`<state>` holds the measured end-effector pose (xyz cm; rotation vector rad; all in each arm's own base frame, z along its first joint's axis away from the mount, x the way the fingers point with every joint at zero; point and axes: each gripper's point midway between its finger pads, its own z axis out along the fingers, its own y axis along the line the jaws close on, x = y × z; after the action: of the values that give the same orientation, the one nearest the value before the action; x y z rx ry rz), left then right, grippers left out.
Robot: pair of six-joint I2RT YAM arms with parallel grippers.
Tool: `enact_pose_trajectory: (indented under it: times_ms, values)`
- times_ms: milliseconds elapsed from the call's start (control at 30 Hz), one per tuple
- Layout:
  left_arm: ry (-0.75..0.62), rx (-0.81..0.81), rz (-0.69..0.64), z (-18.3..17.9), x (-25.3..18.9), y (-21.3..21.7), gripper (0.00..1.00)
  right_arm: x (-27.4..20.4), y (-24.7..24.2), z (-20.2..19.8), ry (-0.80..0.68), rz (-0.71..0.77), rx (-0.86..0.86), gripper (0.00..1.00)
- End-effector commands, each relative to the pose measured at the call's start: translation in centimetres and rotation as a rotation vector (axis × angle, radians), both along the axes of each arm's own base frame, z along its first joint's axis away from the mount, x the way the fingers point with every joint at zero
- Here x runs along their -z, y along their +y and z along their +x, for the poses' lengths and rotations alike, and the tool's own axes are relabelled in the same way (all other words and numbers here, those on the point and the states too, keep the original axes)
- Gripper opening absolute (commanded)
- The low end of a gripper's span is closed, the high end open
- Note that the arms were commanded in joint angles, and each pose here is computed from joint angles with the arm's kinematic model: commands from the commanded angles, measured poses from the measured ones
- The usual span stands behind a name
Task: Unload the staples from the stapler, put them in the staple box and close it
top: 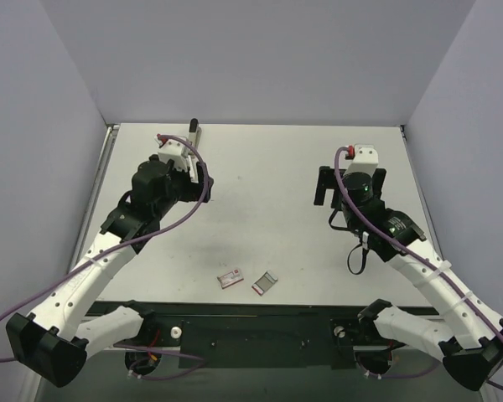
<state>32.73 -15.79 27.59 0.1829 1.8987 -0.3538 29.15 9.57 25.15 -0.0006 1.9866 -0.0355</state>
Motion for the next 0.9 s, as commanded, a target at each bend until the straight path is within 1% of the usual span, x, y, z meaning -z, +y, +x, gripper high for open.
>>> enact_pose_trajectory:
  times_ms: [0,33,67,133,167,267,367,467,533,633,700,733,767,800,833,867]
  values:
    - [-0.039,-0.002,-0.043,-0.7,-2.9,0.1,0.97,-1.0,-1.4,0.7,0.009,0.003,0.128,1.0]
    - [-0.024,-0.007,-0.033,-0.6,-2.6,0.2,0.97,-0.3,-0.7,0.8,0.042,-0.01,0.079,1.0]
    - [-0.002,-0.019,-0.024,-0.7,-2.3,0.4,0.97,0.2,1.1,0.7,0.075,0.023,-0.018,1.0]
    - [0.034,-0.022,-0.008,-0.8,-1.7,0.5,0.97,-0.2,3.1,0.9,0.073,0.054,-0.112,1.0]
    - [0.047,-0.008,-0.005,-0.9,-1.3,0.2,0.97,-0.3,3.4,1.0,0.074,0.069,-0.118,1.0]
    - [0.05,-0.031,-0.014,-0.8,-1.0,0.2,0.97,-0.6,4.1,1.0,0.087,0.084,-0.149,1.0]
    - [0.068,-0.058,0.006,-0.4,-0.8,0.5,0.97,0.5,4.9,0.6,0.125,0.083,-0.195,1.0]
    - [0.089,-0.087,0.016,0.1,-0.8,0.7,0.97,1.9,4.8,1.0,0.133,0.072,-0.18,1.0]
    - [0.08,-0.098,0.007,0.3,-1.2,0.8,0.97,2.8,4.8,1.3,0.149,0.078,-0.174,1.0]
    - [0.08,-0.12,0.024,0.7,-1.3,1.1,0.97,3.7,5.9,1.3,0.176,0.113,-0.213,1.0]
    - [0.099,-0.123,0.051,1.0,-1.1,1.2,0.97,4.1,6.8,1.1,0.195,0.134,-0.247,1.0]
    - [0.129,-0.132,0.072,1.4,-0.2,1.3,0.97,4.4,7.2,1.1,0.201,0.136,-0.259,1.0]
    - [0.137,-0.136,0.077,1.6,-0.4,1.3,0.97,4.7,7.5,1.1,0.212,0.136,-0.265,0.99]
    - [0.182,-0.154,0.101,2.3,0.9,1.6,0.97,5.3,7.7,1.1,0.229,0.131,-0.267,0.99]
    - [0.189,-0.164,0.095,2.9,0.7,1.6,0.97,5.6,7.9,1.0,0.238,0.131,-0.272,0.99]
    - [0.226,-0.169,0.101,3.7,1.8,2.0,0.97,6.0,8.1,0.9,0.251,0.133,-0.272,0.98]
